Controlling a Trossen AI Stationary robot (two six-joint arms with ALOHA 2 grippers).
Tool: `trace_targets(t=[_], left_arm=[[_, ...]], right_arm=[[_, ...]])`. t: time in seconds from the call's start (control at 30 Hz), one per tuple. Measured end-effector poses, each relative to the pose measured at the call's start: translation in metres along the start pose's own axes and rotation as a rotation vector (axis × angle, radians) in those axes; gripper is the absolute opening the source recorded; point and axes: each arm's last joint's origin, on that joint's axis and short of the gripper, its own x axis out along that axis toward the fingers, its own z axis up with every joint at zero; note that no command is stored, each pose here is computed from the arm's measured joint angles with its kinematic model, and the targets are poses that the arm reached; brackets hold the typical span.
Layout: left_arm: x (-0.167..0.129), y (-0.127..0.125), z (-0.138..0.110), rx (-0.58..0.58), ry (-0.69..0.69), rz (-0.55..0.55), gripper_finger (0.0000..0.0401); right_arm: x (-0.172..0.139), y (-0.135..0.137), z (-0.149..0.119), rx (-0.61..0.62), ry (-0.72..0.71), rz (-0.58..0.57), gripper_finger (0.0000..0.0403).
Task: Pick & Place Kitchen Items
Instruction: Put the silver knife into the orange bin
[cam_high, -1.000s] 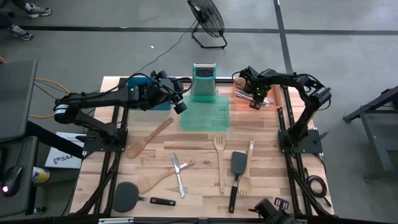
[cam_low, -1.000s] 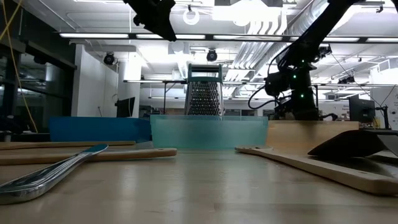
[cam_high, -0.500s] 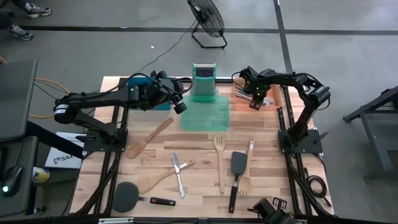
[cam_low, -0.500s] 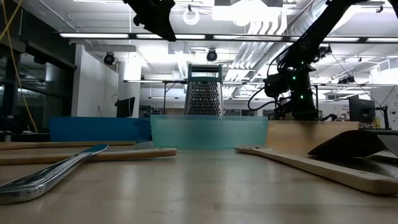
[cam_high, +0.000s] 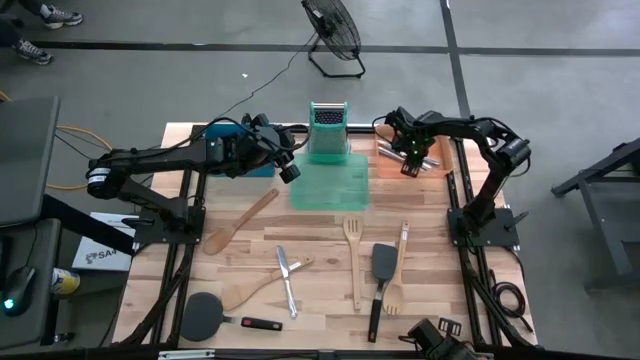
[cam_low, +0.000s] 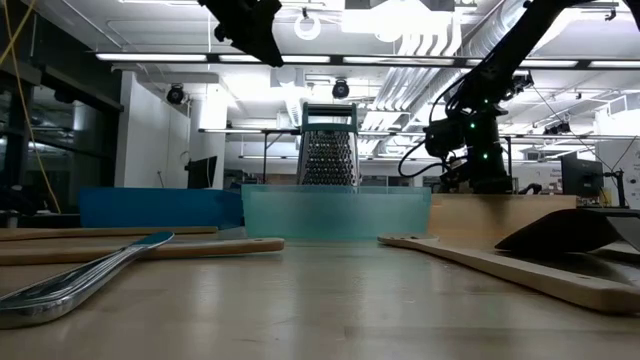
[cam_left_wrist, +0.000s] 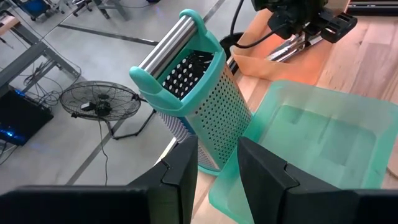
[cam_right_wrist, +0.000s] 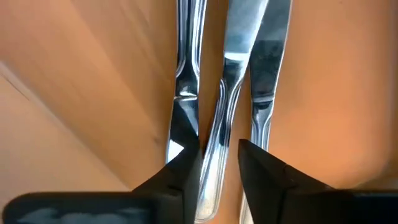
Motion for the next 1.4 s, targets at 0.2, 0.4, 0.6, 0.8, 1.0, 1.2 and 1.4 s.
trace_targets(t=[0.2, 0.4, 0.6, 0.8, 1.0, 1.2, 1.4], left_arm=[[0.000, 0.000, 0.000, 0.000, 0.000, 0.000, 0.0111], [0.000, 0.000, 0.000, 0.000, 0.000, 0.000, 0.0111], [0.000, 0.000, 0.000, 0.000, 0.000, 0.000, 0.0111], [0.000, 0.000, 0.000, -0.017, 0.000, 0.000, 0.0111], [0.000, 0.000, -0.004, -0.014, 0.036, -0.001, 0.0111], [0.000, 0.000, -0.007, -0.015, 0.065, -0.002, 0.0111], [0.000, -0.001, -0.007, -0.075, 0.063, -0.027, 0.0111]], right_arm=[[-0.002, 0.000, -0.001, 0.005, -0.005, -0.004, 0.0136], [-0.017, -0.005, -0.004, 0.037, -0.024, -0.093, 0.0153], [-0.041, -0.010, -0.006, 0.097, -0.097, -0.132, 0.0161], [-0.060, -0.011, -0.012, 0.157, -0.178, -0.133, 0.0161], [-0.078, -0.010, -0.020, 0.229, -0.263, -0.126, 0.0161], [-0.099, -0.008, -0.030, 0.294, -0.382, -0.078, 0.0161], [-0.123, -0.003, -0.045, 0.365, -0.514, -0.015, 0.0161]])
